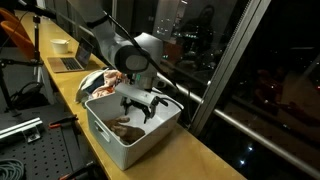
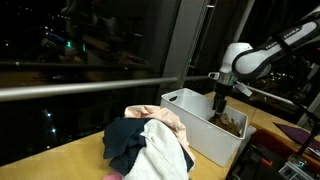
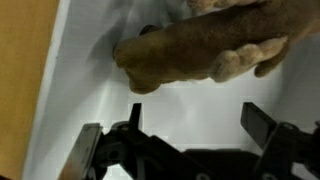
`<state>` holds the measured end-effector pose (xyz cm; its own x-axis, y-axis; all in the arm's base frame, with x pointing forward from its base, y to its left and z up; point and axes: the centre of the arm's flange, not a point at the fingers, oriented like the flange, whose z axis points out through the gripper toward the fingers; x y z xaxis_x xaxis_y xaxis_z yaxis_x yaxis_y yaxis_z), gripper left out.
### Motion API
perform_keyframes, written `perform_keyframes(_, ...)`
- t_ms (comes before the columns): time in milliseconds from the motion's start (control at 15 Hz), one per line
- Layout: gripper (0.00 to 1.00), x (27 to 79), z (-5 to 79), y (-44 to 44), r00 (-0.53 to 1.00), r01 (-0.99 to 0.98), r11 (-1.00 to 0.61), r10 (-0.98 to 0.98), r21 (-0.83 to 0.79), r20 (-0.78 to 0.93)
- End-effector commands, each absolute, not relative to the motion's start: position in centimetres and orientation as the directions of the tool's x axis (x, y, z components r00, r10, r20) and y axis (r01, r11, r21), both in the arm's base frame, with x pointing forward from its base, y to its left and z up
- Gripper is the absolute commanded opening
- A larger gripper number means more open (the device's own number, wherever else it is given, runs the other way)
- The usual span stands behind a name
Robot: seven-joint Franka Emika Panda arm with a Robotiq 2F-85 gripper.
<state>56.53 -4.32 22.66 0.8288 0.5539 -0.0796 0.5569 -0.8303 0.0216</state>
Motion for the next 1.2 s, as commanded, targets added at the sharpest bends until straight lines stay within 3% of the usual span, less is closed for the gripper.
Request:
perform_keyframes(0, 1.00, 57.2, 20.2, -5.5, 0.827, 0.551, -0.835, 0.545, 0.002, -0.134)
perform_keyframes(1000, 1.00, 53.5, 11.7, -6.8, 0.765, 0.597, -0.802, 0.572, -0.005, -0.296)
perform_keyframes(1067, 0.92, 53.4, 11.6, -6.7, 0.762, 0.600, -0.800, 0.574, -0.006, -0.299)
perform_keyframes(1133, 0.74, 53.4, 11.4, -6.5, 0.759, 0.604, -0.797, 0.578, -0.007, -0.300)
